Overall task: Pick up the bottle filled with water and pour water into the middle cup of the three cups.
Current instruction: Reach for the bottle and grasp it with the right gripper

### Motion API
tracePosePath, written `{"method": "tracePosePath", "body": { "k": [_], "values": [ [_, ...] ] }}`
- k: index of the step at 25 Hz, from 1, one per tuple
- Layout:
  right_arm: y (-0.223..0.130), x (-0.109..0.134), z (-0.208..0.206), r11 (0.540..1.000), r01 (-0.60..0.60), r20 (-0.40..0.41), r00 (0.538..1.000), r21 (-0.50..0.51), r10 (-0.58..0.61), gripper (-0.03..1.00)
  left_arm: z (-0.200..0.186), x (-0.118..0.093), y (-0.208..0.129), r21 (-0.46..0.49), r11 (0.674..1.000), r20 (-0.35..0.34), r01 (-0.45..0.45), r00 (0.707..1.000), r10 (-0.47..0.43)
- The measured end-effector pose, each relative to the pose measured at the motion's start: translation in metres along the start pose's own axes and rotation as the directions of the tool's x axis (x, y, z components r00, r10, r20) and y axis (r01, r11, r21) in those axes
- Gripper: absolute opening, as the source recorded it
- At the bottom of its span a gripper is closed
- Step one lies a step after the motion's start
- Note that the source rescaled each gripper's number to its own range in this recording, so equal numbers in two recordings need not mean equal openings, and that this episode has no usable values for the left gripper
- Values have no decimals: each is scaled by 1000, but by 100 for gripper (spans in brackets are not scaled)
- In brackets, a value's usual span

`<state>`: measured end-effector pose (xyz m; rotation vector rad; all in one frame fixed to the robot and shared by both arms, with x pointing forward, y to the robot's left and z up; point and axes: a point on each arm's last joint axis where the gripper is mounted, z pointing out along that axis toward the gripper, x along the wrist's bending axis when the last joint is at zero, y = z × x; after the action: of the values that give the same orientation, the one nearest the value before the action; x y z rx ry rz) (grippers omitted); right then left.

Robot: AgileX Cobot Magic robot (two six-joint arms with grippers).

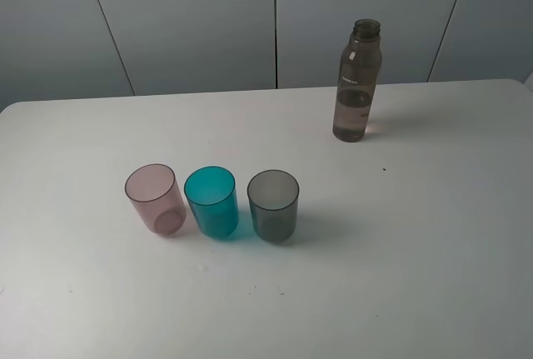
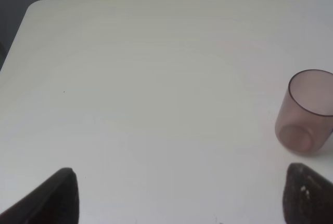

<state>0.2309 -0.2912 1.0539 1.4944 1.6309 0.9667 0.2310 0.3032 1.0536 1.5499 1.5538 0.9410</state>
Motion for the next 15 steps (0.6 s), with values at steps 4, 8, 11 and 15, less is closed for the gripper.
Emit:
{"method": "tracePosePath", "body": {
  "k": [4,8,11,15],
  "values": [
    [0,0,0,1000,0,0,1000,0,0,100,0,0,0,0,1000,0,0,1000,0],
    [0,0,0,1000,0,0,1000,0,0,100,0,0,0,0,1000,0,0,1000,0],
    [0,0,0,1000,0,0,1000,0,0,100,0,0,0,0,1000,0,0,1000,0],
    [0,0,0,1000,-4,0,1000,0,4,100,0,0,0,0,1000,0,0,1000,0]
  ]
}}
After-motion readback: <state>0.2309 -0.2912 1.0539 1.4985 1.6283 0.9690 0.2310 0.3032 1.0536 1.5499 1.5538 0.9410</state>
